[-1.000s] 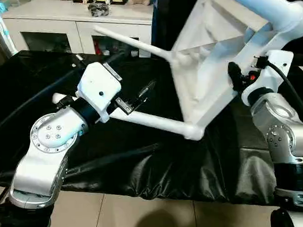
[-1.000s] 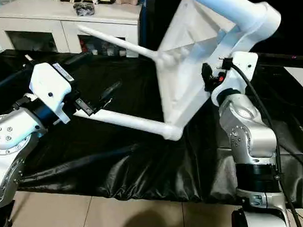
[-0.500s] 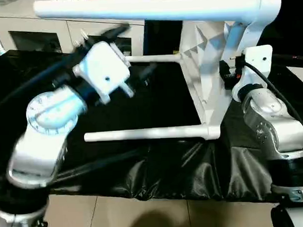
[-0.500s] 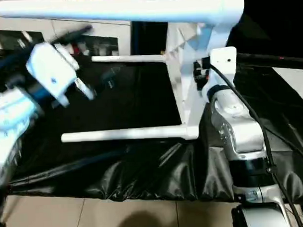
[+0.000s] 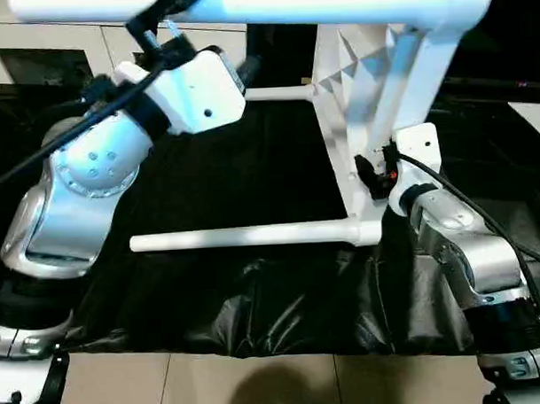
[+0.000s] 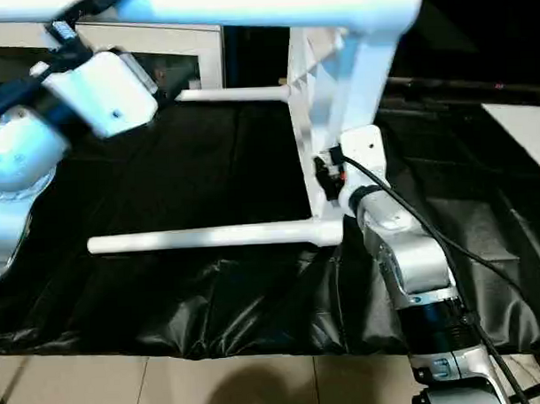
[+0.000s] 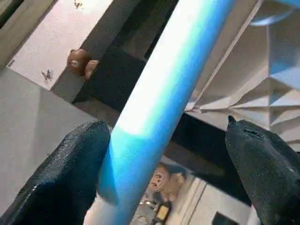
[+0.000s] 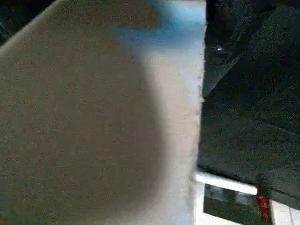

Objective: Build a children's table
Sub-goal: Flip table

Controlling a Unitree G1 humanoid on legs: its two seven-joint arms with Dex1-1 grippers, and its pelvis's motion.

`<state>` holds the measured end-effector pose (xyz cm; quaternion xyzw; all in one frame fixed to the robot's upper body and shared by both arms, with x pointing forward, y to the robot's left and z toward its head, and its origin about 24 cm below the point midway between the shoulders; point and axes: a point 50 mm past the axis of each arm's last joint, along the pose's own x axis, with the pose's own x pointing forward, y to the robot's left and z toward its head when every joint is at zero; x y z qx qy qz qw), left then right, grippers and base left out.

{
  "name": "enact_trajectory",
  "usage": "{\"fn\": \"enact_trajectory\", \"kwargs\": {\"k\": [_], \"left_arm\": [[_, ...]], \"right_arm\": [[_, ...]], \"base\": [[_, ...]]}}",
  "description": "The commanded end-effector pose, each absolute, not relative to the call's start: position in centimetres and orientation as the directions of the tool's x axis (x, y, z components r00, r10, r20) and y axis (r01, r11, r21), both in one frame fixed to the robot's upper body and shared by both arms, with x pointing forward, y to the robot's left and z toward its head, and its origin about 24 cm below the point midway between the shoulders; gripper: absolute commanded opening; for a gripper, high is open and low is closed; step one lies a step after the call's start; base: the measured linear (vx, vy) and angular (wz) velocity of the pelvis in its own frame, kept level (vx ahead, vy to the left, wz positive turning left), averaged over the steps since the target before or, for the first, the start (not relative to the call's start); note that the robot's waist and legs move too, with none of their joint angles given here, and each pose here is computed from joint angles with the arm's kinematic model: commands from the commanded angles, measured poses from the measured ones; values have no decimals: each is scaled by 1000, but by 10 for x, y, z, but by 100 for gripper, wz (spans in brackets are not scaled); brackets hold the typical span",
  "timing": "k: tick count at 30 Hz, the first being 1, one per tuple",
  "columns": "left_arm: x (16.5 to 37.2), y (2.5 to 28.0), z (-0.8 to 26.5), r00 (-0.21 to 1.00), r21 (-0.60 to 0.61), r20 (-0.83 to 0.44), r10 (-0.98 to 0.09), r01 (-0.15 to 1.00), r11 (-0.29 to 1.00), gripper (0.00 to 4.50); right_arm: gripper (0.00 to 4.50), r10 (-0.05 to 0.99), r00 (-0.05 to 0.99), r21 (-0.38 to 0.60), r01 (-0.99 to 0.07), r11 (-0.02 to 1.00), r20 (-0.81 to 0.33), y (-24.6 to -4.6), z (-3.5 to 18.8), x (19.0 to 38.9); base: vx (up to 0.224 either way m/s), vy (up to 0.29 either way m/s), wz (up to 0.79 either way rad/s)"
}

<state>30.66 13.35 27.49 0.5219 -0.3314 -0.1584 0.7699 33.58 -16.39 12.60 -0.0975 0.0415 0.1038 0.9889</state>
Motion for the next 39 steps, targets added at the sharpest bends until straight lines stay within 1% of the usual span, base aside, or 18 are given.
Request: {"fn": "enact_trajectory", "kwargs": {"k": [1,4,9,11,14,16,19,21,25,26,27,31,34,35,36,37,38,39], "left_arm": [[313,136,279,741,916,353,-572,-147,374,450],[323,142,280,762,914,375,-528,-208,348,450],[330,146,281,772,911,386,-505,-233,340,450],[332,145,280,769,907,383,-511,-207,368,421],[332,143,279,758,898,390,-523,-187,399,402],[332,142,279,755,896,395,-524,-190,401,380],[332,142,278,754,889,399,-522,-179,422,373],[332,142,277,756,887,396,-522,-167,431,340],[333,146,277,765,862,397,-507,-122,492,323],[334,150,279,778,819,413,-474,-90,567,323],[335,152,279,782,805,418,-463,-82,588,299],[335,160,282,798,745,436,-416,-61,664,294],[334,173,290,813,603,492,-312,-60,796,283],[334,173,290,813,600,493,-309,-60,798,282],[333,176,291,815,574,503,-289,-64,817,282],[332,181,292,820,511,521,-238,-77,856,281],[331,184,294,820,474,534,-208,-86,876,280],[331,184,294,820,474,534,-208,-86,876,279]], "right_arm": [[331,231,971,-196,-238,951,-62,-163,131,331],[331,232,970,-196,-241,950,-68,-166,125,327],[331,223,972,-203,-234,951,-74,-166,121,325],[338,231,971,-197,-239,951,-62,-165,122,325],[299,236,970,-189,-242,952,-53,-166,122,325],[298,236,970,-189,-242,952,-51,-166,122,325],[278,229,972,-198,-234,952,-49,-169,120,326],[266,231,972,-208,-235,949,-42,-169,121,327],[253,241,970,-246,-238,940,-18,-172,127,330],[253,241,970,-274,-232,933,2,-175,134,334],[247,241,970,-282,-229,932,9,-176,136,335],[247,227,971,-310,-194,931,74,-187,158,344],[247,201,960,-351,-124,928,193,-201,199,356],[247,201,960,-351,-123,928,196,-201,200,356],[247,208,952,-356,-118,927,225,-202,210,358],[247,224,931,-377,-104,920,290,-204,234,361],[247,235,917,-381,-101,919,323,-204,246,363],[247,235,917,-381,-101,919,323,-204,246,363]], "base": [[0,0,0],[0,0,0],[0,0,0],[0,0,0],[0,0,0],[0,0,0],[0,0,0],[0,0,0],[0,0,0],[0,0,0],[0,0,0],[0,0,0],[0,0,0],[0,0,0],[0,0,0],[0,0,0],[0,0,0],[0,0,0]]}}
